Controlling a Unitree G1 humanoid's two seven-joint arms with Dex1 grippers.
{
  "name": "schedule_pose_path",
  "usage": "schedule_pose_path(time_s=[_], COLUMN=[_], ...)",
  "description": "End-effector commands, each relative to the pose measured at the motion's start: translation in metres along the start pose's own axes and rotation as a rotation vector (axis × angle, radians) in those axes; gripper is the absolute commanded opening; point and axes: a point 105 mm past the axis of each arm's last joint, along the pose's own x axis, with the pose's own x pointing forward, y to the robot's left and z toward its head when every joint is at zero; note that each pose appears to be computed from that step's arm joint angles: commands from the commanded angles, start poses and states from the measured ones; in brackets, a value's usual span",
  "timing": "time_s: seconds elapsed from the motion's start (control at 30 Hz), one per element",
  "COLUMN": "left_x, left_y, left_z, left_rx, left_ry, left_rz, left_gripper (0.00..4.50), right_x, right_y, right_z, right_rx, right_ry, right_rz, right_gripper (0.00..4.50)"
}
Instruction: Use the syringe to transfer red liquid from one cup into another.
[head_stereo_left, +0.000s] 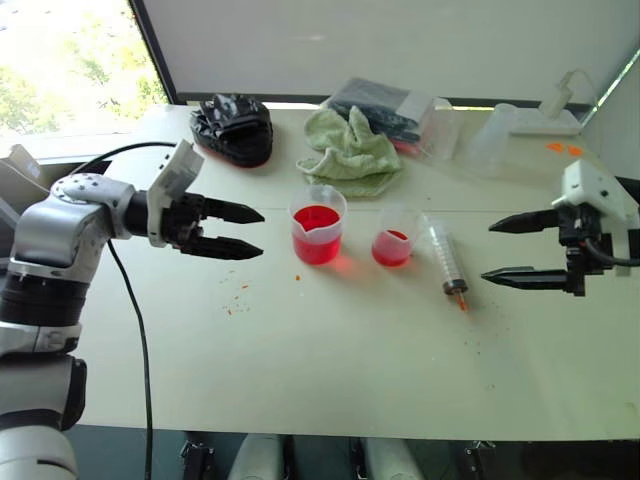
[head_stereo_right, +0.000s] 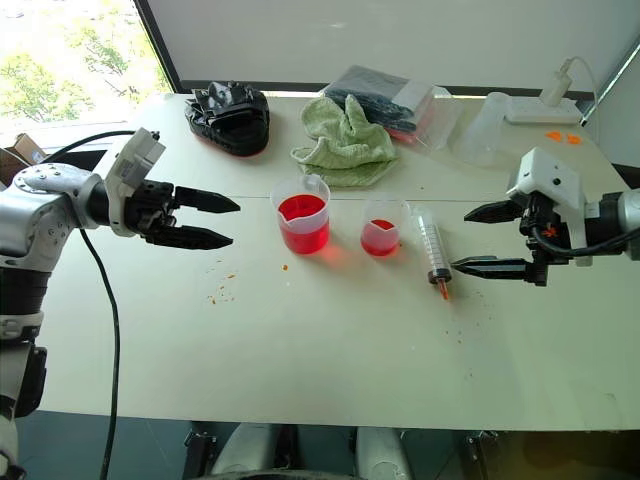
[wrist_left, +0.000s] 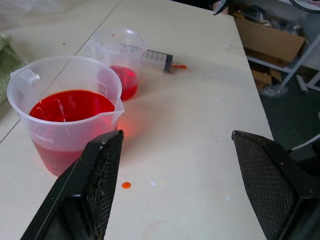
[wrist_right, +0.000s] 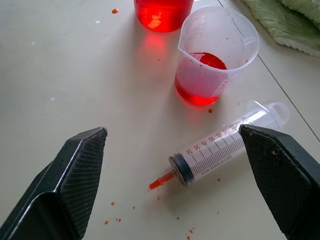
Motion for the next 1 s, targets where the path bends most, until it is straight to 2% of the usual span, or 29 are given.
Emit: schedule_pose_path(time_s=[0.03, 0.13, 0.67, 0.77, 0.87, 1.0], left_x=[-0.004, -0.002, 0.002, 0.003, 0.004, 0.005], left_y=[-0.003, -0.003, -0.003, -0.002, -0.001, 0.000], left_z=[0.008, 0.012, 0.010, 0.010, 0.008, 0.007], left_rx=[0.051, 0.044, 0.057, 0.057, 0.056, 0.055], left_ry=[-0.005, -0.036, -0.025, -0.035, -0.040, -0.044], left_rz=[0.006, 0.020, 0.039, 0.047, 0.055, 0.060], left_gripper=[3.63, 3.63, 3.63, 3.63, 3.63, 3.63], right_x=[-0.003, 0.000, 0.008, 0.008, 0.008, 0.010], right_y=[-0.003, -0.002, -0.005, -0.006, -0.008, -0.010], right_z=[0.007, 0.007, 0.003, 0.006, 0.016, 0.021], right_rx=[-0.049, -0.048, -0.017, -0.011, 0.025, 0.121], right_ry=[-0.009, -0.017, -0.016, -0.019, -0.078, -0.092], right_rz=[-0.017, -0.016, -0.018, -0.016, -0.017, -0.024], right_gripper=[4.43, 4.43, 4.43, 4.43, 4.43, 4.43])
